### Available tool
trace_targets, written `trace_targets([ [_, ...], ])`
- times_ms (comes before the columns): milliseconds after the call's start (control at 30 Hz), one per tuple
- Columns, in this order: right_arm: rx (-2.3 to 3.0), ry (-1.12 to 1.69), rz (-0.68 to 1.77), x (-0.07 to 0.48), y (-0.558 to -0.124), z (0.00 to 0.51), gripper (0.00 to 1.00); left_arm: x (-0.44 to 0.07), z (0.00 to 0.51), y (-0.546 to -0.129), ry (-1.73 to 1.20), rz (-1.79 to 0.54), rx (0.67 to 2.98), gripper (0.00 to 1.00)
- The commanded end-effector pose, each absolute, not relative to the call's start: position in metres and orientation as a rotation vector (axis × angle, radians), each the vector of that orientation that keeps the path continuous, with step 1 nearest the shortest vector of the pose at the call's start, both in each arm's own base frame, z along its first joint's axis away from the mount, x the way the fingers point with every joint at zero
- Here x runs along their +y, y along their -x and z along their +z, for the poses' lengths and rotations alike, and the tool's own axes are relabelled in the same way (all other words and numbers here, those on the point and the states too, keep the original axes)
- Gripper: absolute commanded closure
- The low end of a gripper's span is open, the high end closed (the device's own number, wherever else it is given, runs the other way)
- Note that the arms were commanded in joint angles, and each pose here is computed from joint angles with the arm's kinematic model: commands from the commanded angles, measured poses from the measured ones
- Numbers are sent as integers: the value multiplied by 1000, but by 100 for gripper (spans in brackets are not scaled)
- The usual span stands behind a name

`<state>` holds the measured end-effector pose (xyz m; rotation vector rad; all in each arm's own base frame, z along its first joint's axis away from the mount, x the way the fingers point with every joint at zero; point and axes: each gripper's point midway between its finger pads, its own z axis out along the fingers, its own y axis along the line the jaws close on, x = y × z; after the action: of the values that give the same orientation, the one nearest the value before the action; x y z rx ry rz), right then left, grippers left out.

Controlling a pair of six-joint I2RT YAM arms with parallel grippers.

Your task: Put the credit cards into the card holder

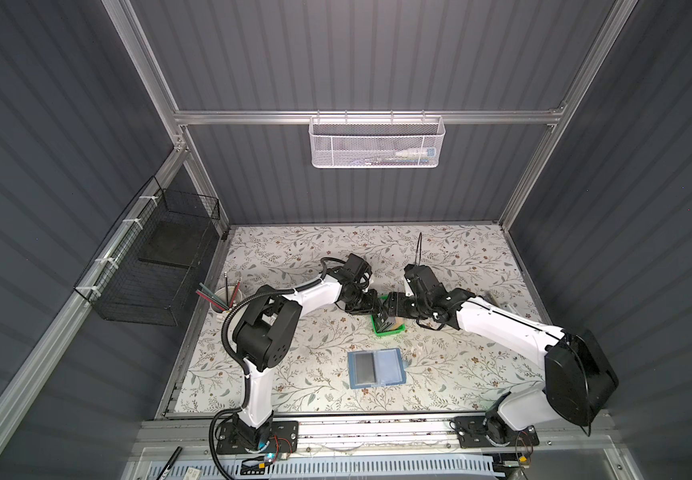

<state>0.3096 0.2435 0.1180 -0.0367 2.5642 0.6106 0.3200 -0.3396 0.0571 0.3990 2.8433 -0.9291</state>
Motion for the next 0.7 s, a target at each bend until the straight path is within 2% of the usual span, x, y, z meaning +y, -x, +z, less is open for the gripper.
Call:
trace_targets([
  [0,2568,14,650,244,-305,120,36,-337,42,-310,-433,-893,2905,87],
  [33,2573,1,640,242,-304,120,37,-338,42,-310,-434,-895,2905,87],
  [100,2580,-10,624,240,-305,120,29,-338,43,-310,-434,-897,2904,87],
  [167,2589,-32,607,237,-305,120,29,-338,43,-310,-435,-896,2902,87],
  [467,2597,-21,650,244,-304,116,47,-338,43,-309,-438,-895,2902,87],
  [600,2605,-9,681,248,-302,115,65,-339,43,-310,-441,-899,2900,87],
  [667,2608,-10,687,249,-302,114,67,-339,43,-309,-441,-898,2903,87],
])
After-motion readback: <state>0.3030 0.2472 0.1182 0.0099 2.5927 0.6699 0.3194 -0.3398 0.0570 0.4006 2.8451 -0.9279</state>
